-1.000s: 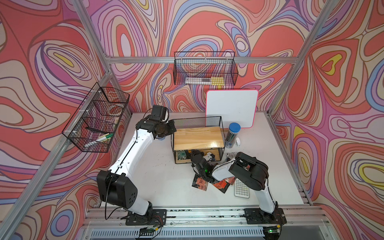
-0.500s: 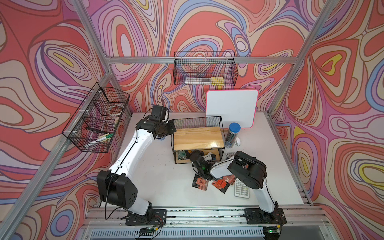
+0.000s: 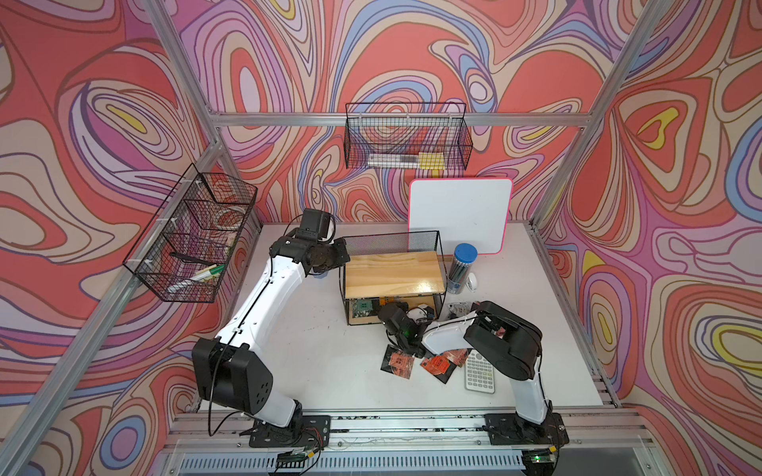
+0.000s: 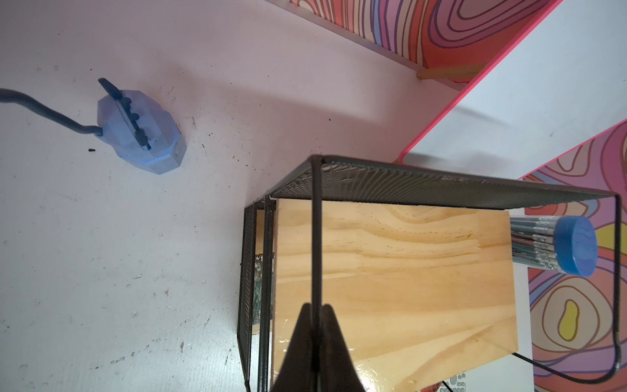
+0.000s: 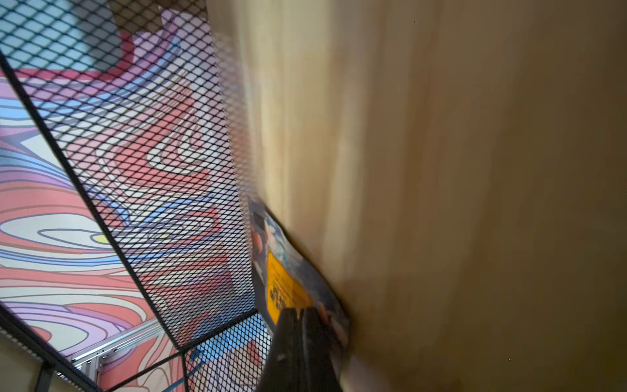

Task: Remove the tea bags from the shelf
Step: Pick up the tea bag from the shelf.

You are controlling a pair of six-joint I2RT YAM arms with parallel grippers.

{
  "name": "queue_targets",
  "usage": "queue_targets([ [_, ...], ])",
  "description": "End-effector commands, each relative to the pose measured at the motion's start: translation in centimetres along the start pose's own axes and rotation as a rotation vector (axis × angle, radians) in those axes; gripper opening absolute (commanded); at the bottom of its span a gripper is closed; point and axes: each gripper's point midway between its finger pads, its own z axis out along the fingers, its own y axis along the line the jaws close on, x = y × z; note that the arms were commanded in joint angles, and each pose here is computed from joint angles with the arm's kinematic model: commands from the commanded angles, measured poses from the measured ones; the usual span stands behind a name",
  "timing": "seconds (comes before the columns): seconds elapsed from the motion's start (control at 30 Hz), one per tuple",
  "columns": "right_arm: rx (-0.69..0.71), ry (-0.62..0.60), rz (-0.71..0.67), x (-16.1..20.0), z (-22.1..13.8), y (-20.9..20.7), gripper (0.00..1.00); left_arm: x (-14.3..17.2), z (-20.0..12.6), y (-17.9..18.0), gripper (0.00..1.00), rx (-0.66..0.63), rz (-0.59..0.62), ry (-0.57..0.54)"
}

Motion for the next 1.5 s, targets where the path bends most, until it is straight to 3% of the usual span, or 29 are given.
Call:
queue_targets([
  [0.0,0.114,-0.049,0.154,-1.4,-1.1,-3.4,0.00,1.2,0.3,2.3,0.00,-0.100,-0.018,0.056],
  [0.63,0.129,-0.062,0.169,-1.6,-3.4,-3.3,0.00,1.0,0.2,2.1,0.00,-0.091,-0.017,0.053],
  [1.03,-0.045,0.040,0.143,0.2,-5.1,2.9,0.00,1.1,0.2,2.0,0.00,-0.085,-0.016,0.054],
  [1.3,-0.039,0.069,0.131,0.6,-7.6,3.1,0.00,1.1,0.1,2.0,0.00,-0.084,-0.015,0.054],
  [1.37,-0.032,0.079,0.120,0.6,-8.1,2.4,0.03,1.1,0.0,2.0,0.00,-0.085,-0.014,0.052],
  [1.47,-0.035,0.102,0.098,0.5,-8.4,1.4,0.17,1.1,0.0,2.0,0.00,-0.084,-0.013,0.051],
])
